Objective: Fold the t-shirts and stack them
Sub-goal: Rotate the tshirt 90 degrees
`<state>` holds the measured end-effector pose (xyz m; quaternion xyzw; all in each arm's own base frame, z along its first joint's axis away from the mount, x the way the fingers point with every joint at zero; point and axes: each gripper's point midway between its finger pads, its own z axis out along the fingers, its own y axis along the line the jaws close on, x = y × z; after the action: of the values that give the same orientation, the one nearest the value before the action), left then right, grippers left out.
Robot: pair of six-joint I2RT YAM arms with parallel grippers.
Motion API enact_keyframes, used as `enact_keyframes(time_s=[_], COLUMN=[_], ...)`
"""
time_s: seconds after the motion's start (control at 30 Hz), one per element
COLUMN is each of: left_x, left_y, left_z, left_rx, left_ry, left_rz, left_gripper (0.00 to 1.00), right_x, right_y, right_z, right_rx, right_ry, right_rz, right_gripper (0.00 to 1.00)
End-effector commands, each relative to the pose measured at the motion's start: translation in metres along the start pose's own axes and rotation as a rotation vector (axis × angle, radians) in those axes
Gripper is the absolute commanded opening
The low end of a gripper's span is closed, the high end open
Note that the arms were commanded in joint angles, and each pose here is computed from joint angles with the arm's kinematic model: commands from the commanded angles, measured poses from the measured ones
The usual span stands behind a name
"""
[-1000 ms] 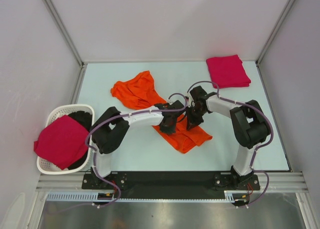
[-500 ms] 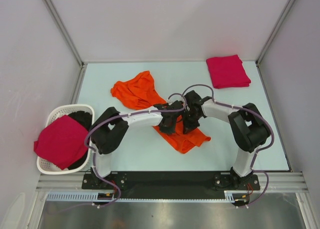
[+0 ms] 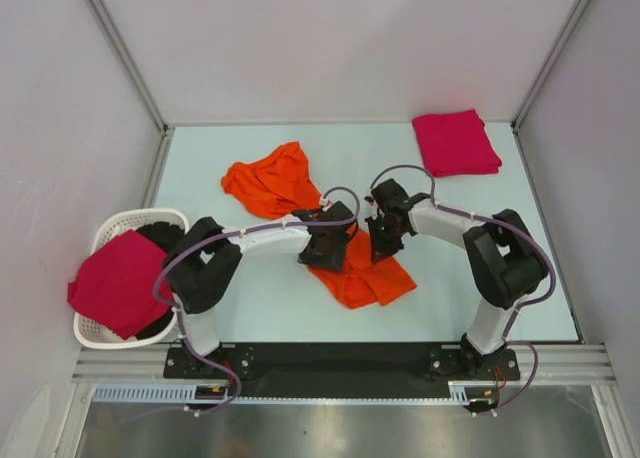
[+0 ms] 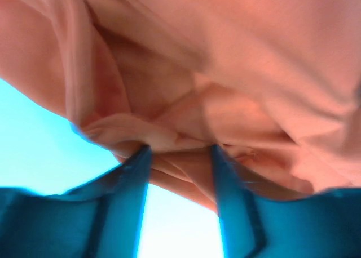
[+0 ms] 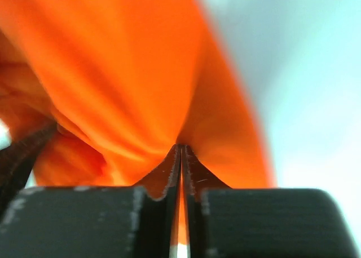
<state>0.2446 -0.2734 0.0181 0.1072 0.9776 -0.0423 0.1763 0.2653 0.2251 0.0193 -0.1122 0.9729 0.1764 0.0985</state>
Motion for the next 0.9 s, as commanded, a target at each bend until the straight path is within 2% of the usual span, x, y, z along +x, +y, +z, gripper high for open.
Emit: enact_keyframes(time_s=[0.0,0.03,0.07,0.13,0.17,0.2,0.27,0.3,0.33,0.37,0.4,0.43,0.5,0.53,0.57,0.6,0.63,0.67,0.77,0.8,0.83,0.87], left_x=[-0.045,-0.058,-0.068,-0.097,-0.106,-0.117,-0.144,-0.149,-0.172,-0.180,-0.185,-0.205,-0.211,-0.228,-0.225,-0.228,-0.240,-0.232,-0.230,-0.229,-0.226,-0.225], left_y=[0.004,-0.003,-0.008,-0.013,-0.013,-0.009,0.002,0.009,0.024,0.034,0.042,0.051,0.062,0.067,0.074,0.078,0.090,0.093,0.114,0.122,0.132,0.135], left_z=[-0.047,-0.062,-0.075,-0.119,-0.135,-0.152,-0.175,-0.167,-0.179,-0.178,-0.175,-0.176,-0.174,-0.176,-0.176,-0.177,-0.187,-0.173,-0.163,-0.164,-0.157,-0.158], left_rx=[0.002,0.034,0.063,0.113,0.125,0.119,0.094,0.061,0.029,0.001,-0.030,-0.059,-0.099,-0.112,-0.132,-0.143,-0.149,-0.139,-0.097,-0.104,-0.110,-0.103], left_ry=[-0.160,-0.210,-0.253,-0.379,-0.424,-0.473,-0.540,-0.510,-0.544,-0.541,-0.525,-0.537,-0.489,-0.496,-0.459,-0.444,-0.462,-0.383,-0.308,-0.304,-0.284,-0.279], left_rz=[0.043,0.039,0.044,0.045,0.047,0.048,0.047,0.058,0.037,0.030,0.036,0.025,0.033,0.010,0.011,0.003,-0.054,-0.058,-0.183,-0.214,-0.244,-0.249], left_gripper=[0.84,0.89,0.96,0.99,1.00,1.00,1.00,1.00,1.00,1.00,1.00,0.91,0.82,0.57,0.36,0.16,0.00,0.00,0.00,0.00,0.00,0.00], right_x=[-0.059,-0.070,-0.080,-0.095,-0.107,-0.115,-0.135,-0.142,-0.149,-0.157,-0.169,-0.173,-0.184,-0.186,-0.189,-0.192,-0.199,-0.204,-0.223,-0.220,-0.222,-0.235], right_y=[-0.001,0.005,0.010,0.011,0.016,0.015,0.012,0.010,0.010,0.001,0.006,0.008,0.003,0.002,0.005,0.007,0.015,0.020,0.033,0.040,0.039,0.053], right_z=[-0.060,-0.086,-0.105,-0.136,-0.164,-0.176,-0.198,-0.199,-0.198,-0.182,-0.183,-0.179,-0.163,-0.157,-0.156,-0.152,-0.159,-0.163,-0.169,-0.168,-0.150,-0.168], right_rx=[0.046,0.036,0.028,0.023,0.011,0.008,-0.010,-0.010,-0.037,-0.040,-0.069,-0.078,-0.057,-0.063,-0.078,-0.101,-0.125,-0.145,-0.176,-0.199,-0.206,-0.233], right_ry=[-0.256,-0.335,-0.392,-0.477,-0.555,-0.590,-0.656,-0.667,-0.668,-0.632,-0.650,-0.634,-0.594,-0.582,-0.586,-0.578,-0.596,-0.608,-0.588,-0.545,-0.491,-0.521], right_rz=[-0.088,-0.105,-0.127,-0.135,-0.144,-0.147,-0.139,-0.132,-0.126,-0.090,-0.099,-0.103,-0.082,-0.058,-0.053,-0.050,-0.054,-0.070,-0.097,-0.101,-0.093,-0.135], right_gripper=[0.11,0.17,0.31,0.33,0.48,0.53,0.56,0.55,0.54,0.52,0.50,0.50,0.45,0.42,0.39,0.35,0.30,0.25,0.06,0.03,0.01,0.00])
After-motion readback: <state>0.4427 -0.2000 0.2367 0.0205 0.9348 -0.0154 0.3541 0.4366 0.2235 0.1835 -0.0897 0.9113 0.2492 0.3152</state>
